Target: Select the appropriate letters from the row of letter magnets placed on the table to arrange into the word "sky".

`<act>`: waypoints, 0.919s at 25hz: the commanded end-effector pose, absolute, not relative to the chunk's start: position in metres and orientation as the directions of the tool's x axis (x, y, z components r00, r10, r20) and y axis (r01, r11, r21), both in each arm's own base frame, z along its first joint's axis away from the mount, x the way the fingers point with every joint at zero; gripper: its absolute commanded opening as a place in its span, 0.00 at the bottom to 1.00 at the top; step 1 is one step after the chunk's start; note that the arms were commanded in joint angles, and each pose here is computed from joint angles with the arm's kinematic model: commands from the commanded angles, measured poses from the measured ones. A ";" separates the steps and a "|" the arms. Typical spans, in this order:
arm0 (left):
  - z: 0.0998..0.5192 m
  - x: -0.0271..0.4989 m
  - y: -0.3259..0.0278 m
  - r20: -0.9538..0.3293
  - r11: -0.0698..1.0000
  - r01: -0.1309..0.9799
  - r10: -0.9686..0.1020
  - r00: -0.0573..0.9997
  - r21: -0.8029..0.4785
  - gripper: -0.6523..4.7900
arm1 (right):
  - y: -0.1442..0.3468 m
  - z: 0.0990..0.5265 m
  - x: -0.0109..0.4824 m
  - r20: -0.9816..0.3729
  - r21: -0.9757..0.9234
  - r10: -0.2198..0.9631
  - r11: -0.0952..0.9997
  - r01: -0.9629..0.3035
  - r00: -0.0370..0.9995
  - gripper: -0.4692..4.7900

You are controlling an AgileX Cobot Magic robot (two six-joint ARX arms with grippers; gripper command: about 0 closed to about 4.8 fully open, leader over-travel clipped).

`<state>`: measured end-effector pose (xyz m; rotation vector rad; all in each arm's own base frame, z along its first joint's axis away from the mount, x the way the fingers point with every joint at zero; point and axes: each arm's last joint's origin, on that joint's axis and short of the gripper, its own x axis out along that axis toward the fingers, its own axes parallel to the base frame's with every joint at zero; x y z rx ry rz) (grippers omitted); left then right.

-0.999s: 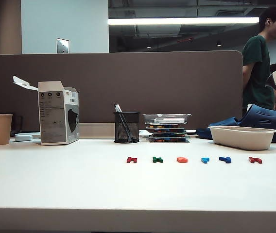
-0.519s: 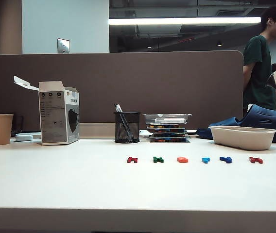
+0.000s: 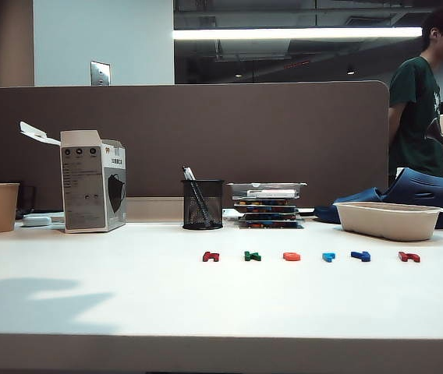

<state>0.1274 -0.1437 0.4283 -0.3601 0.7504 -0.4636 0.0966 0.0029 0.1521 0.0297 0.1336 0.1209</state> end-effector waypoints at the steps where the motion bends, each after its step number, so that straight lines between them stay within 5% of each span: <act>1: 0.423 0.136 -0.163 -0.569 0.835 0.265 -0.528 0.631 -0.482 0.11 | 0.003 0.152 0.097 -0.120 0.033 0.118 0.993 -0.115 0.986 0.09; 12: 0.417 0.144 -0.175 -0.575 0.858 0.246 -0.490 0.655 -0.451 0.11 | 0.003 0.158 0.095 -0.116 0.091 0.124 0.989 -0.114 0.986 0.09; 23: 0.417 0.144 -0.175 -0.574 0.860 0.243 -0.486 0.659 -0.450 0.11 | 0.005 0.226 0.075 -0.042 0.106 0.168 0.981 -0.163 0.985 0.09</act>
